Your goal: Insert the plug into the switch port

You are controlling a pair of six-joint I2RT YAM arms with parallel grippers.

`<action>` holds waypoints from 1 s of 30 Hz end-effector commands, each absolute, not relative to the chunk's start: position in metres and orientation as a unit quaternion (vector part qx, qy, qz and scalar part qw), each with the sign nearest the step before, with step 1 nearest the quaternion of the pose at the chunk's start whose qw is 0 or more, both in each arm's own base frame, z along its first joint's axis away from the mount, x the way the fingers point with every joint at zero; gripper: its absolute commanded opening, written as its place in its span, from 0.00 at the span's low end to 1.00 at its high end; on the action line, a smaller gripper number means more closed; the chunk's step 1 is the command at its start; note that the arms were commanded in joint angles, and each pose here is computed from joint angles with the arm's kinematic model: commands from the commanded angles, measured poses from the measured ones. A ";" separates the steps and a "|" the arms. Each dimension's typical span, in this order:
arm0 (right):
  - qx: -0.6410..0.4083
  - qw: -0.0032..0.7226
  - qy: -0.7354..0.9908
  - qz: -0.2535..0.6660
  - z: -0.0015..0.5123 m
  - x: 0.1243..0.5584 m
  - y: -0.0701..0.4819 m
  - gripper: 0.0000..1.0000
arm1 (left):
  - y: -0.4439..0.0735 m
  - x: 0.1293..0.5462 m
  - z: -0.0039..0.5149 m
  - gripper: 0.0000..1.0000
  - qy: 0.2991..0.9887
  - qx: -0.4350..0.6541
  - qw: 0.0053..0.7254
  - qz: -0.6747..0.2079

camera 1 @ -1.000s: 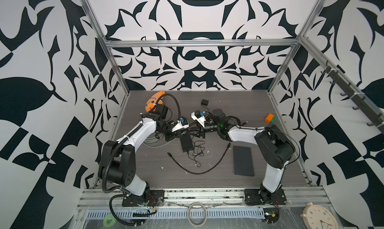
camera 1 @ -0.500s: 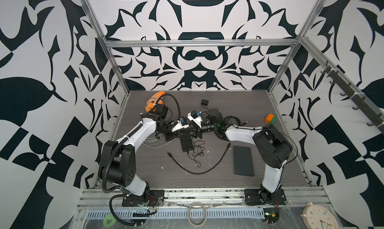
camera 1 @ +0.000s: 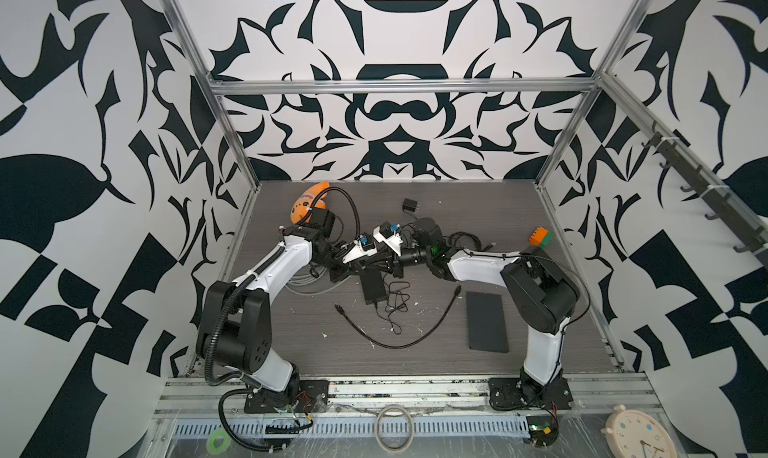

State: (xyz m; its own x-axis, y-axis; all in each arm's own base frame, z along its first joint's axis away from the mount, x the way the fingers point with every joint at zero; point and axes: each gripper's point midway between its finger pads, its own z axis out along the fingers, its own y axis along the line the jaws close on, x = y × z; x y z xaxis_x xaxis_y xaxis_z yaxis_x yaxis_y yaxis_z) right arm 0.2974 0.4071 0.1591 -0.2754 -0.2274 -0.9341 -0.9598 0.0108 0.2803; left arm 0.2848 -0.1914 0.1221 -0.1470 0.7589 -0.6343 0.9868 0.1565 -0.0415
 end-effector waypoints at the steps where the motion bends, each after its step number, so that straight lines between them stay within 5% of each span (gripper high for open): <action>1: -0.493 0.376 0.591 0.516 0.182 0.298 0.411 0.08 | -0.194 0.278 0.127 0.00 0.715 0.604 0.243 -0.253; 10: -0.414 0.351 0.644 0.540 0.191 0.316 0.406 0.03 | -0.183 0.298 0.119 0.26 0.734 0.593 0.273 -0.186; 21: -0.121 0.192 0.748 0.624 0.186 0.341 0.403 0.02 | -0.197 0.318 0.134 0.30 0.709 0.589 0.381 -0.077; 30: -0.052 0.156 0.758 0.632 0.193 0.337 0.398 0.01 | -0.202 0.341 0.143 0.29 0.688 0.562 0.458 -0.031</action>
